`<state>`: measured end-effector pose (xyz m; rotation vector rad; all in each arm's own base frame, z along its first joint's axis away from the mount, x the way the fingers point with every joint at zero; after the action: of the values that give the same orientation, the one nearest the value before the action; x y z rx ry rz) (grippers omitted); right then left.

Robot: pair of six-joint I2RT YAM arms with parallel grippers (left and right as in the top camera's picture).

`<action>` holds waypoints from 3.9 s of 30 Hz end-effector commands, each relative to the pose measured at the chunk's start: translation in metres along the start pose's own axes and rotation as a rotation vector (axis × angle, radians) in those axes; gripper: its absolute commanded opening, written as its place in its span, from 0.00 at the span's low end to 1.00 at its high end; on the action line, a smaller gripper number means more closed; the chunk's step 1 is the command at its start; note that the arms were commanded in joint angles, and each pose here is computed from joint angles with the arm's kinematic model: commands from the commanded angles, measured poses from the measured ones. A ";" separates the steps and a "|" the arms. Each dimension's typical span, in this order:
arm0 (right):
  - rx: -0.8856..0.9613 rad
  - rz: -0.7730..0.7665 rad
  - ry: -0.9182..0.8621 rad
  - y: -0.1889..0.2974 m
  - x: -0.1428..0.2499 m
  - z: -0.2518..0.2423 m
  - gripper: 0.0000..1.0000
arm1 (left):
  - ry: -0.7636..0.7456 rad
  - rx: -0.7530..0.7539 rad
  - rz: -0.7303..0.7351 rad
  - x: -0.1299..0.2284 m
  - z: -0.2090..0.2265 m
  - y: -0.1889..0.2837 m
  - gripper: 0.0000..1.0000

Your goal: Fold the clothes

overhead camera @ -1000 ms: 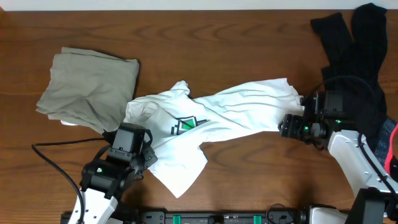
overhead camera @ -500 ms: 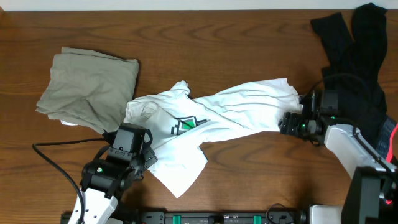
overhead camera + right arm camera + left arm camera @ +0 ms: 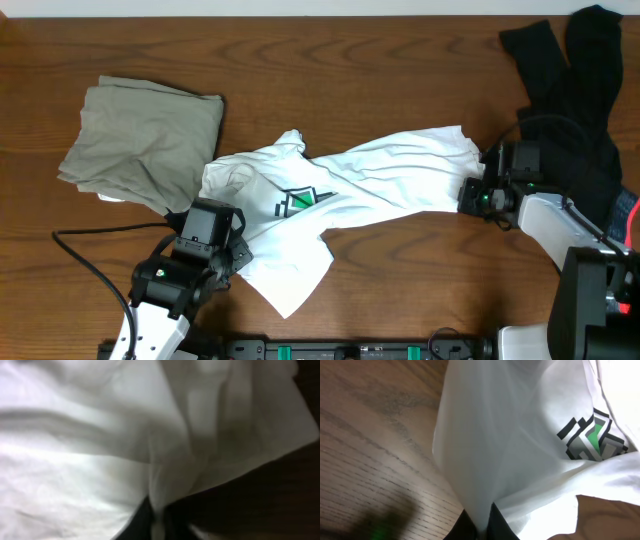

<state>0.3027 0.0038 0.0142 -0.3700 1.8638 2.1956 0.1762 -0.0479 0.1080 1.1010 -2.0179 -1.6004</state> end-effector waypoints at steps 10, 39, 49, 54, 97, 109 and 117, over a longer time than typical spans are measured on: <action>-0.010 0.048 -0.032 0.002 0.011 0.005 0.01 | -0.017 -0.009 -0.024 -0.004 0.002 0.000 0.06; 0.319 -0.478 -0.023 0.348 -0.070 -0.007 0.01 | -0.311 0.477 -0.257 -0.050 -0.106 0.186 0.06; 0.225 -0.310 -0.032 0.270 -0.116 -0.024 0.02 | -0.303 0.421 -0.264 -0.053 -0.100 0.179 0.06; 0.223 -0.336 -0.021 0.207 -0.175 -0.048 0.01 | -0.302 0.387 -0.251 -0.056 -0.103 0.169 0.06; -0.038 0.341 0.119 -0.015 0.007 0.025 0.01 | -0.351 0.139 -0.078 -0.061 -0.122 0.085 0.06; -0.121 0.110 0.230 0.110 -0.026 0.069 0.01 | -0.351 0.140 -0.078 -0.061 -0.122 0.085 0.06; 0.016 -0.247 0.223 0.151 -0.088 0.060 0.07 | -0.351 0.139 -0.078 -0.061 -0.122 0.085 0.06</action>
<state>0.3236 0.0452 0.2103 -0.9123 1.7565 2.0740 0.2647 -0.0808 0.2322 0.9979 -2.3617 -1.7988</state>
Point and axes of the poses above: each gripper's point midway between its finger pads, its own y axis back along the fingers, its own z axis along the line the jaws close on, x = y × z, the point moved 2 cm from there along y, back along the fingers, and after that the axes turned 14 degrees about y, right-handed, at the moved point
